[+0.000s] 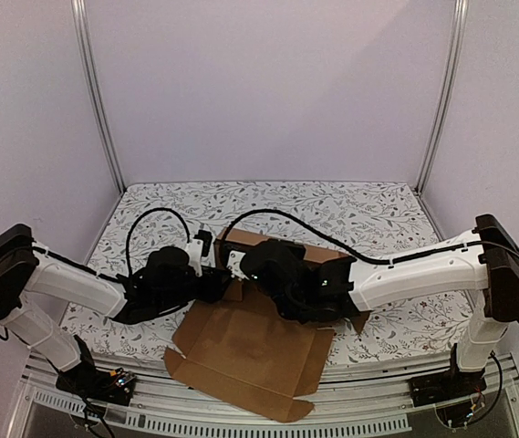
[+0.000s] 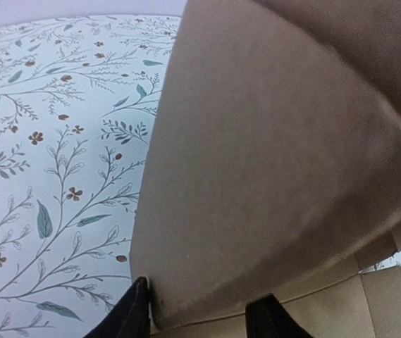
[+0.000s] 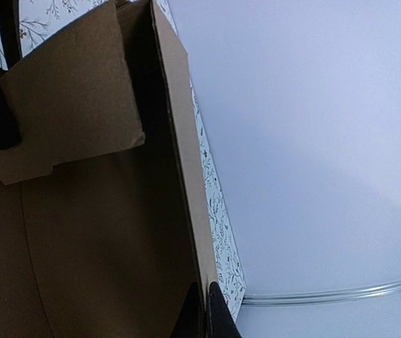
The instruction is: Fold the paper box
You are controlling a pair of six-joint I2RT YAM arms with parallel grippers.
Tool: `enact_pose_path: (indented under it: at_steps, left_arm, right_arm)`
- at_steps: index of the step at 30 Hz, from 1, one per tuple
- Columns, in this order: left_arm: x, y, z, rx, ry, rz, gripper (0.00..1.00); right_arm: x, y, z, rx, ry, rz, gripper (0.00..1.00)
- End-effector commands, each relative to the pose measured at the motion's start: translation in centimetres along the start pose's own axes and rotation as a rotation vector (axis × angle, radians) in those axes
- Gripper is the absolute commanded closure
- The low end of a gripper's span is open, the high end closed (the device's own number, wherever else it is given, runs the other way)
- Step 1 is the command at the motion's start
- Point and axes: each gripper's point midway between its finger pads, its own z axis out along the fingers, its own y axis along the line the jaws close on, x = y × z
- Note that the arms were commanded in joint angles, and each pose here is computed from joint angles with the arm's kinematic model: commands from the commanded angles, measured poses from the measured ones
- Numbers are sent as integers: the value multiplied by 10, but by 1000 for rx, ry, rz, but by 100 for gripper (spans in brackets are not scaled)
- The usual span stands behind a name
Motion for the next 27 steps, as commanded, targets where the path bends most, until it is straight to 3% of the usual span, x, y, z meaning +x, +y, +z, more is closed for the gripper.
enact_pose_path:
  at_steps: [1, 6, 8, 16, 24, 27]
  left_arm:
    - [-14, 0, 4, -26, -50, 4, 64]
    - [-17, -1, 3, -27, -52, 8, 88]
    - [-19, -2, 3, -27, -53, 8, 90]
    - [-24, -7, 3, -10, -59, 9, 49]
    - [-21, -8, 13, -11, -52, 16, 32]
    - [-20, -8, 16, -19, -47, 20, 32]
  right_arm:
    - [-20, 21, -7, -62, -67, 24, 100]
    - [-22, 21, -7, -63, -69, 24, 100]
    - [-22, 21, -7, -65, -71, 23, 100]
    - [-23, 22, -6, -67, -71, 17, 100]
    - [-24, 22, -8, -71, -76, 29, 100]
    - [-24, 22, -9, -74, -77, 31, 100]
